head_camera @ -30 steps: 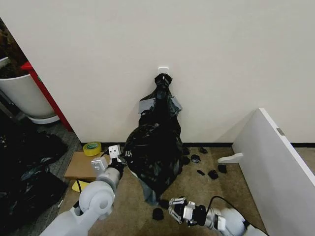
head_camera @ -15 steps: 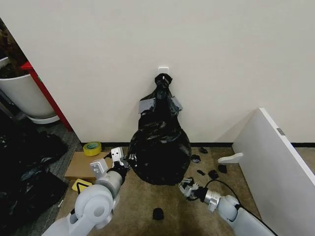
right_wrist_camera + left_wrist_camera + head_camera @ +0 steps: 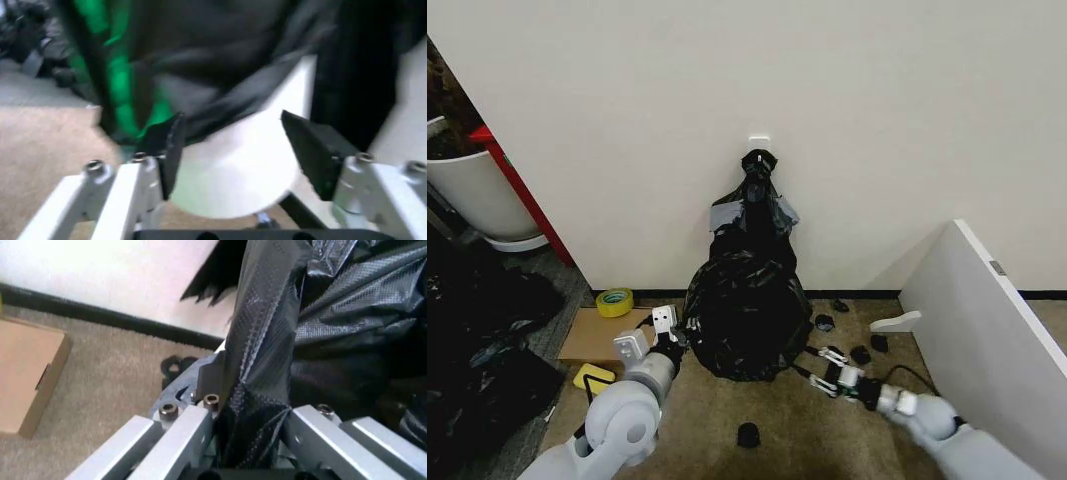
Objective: Place the garbage bag over the trash bin.
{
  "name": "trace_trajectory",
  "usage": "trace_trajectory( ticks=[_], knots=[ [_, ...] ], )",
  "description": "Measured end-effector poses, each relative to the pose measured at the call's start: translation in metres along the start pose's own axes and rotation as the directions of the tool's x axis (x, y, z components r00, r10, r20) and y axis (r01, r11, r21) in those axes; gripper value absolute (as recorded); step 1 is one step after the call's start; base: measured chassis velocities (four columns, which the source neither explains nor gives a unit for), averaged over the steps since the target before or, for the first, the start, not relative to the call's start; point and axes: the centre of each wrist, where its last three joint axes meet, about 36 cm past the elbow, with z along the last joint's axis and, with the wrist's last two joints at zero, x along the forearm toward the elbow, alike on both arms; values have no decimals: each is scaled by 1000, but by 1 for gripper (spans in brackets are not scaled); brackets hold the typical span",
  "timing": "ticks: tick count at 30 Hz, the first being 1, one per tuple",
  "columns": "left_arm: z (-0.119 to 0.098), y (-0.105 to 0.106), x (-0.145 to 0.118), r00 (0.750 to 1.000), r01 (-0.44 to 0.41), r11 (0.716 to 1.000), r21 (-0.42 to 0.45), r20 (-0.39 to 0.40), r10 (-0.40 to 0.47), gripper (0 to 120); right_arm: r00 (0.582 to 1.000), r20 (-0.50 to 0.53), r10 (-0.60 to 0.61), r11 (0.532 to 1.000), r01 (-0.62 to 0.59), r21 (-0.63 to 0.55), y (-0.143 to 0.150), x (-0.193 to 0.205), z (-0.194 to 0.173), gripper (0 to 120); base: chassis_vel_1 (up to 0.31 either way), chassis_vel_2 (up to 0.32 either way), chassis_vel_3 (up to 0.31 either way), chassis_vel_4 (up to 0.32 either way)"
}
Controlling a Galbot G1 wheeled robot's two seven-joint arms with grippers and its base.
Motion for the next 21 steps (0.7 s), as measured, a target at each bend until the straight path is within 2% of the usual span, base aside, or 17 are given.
trace_trajectory(
  ticks=[5, 6, 9, 11, 12, 13, 17, 20, 21],
  knots=[
    [9, -2, 2, 1000, -1, 1000, -2, -23, 1, 1, 998, -4, 63, 997, -63, 39, -22, 21, -16, 75, 0, 0, 0, 0],
    [9, -2, 2, 1000, -1, 1000, -2, -23, 1, 1, 998, -4, 63, 997, -63, 39, -22, 21, -16, 75, 0, 0, 0, 0],
    [14, -3, 1, 999, -2, 1000, 1, -37, 2, 1, 973, -7, 231, 968, -229, 103, -26, 19, -29, 90, 0, 0, 0, 0],
    [18, -3, 1, 999, 1, 1000, 3, -40, 0, 1, 928, 42, 369, 919, -372, 130, -22, 5, -42, 97, 0, 0, 0, 0],
    [20, -3, 2, 999, 3, 1000, 3, -40, -3, 1, 910, 61, 409, 901, -414, 128, -18, -2, -49, 98, 0, 0, 0, 0],
    [20, -3, 2, 999, 3, 1000, 3, -40, -3, 1, 910, 61, 409, 901, -414, 128, -18, -2, -49, 98, 0, 0, 0, 0],
    [29, -5, 15, 999, 0, 1000, -15, -33, 0, 1, 818, 43, 574, 816, -576, 48, 22, -42, -99, 100, 0, 0, 0, 0],
    [33, -5, 19, 1000, -2, 1000, -28, -17, 2, 1, 797, 16, 603, 798, -603, 2, 42, -62, -123, 100, 0, 0, 0, 0],
    [35, -6, 21, 1000, -3, 1000, -31, -6, 3, 1, 788, -2, 615, 788, -615, -22, 52, -72, -137, 96, 0, 0, 0, 0]
  ],
)
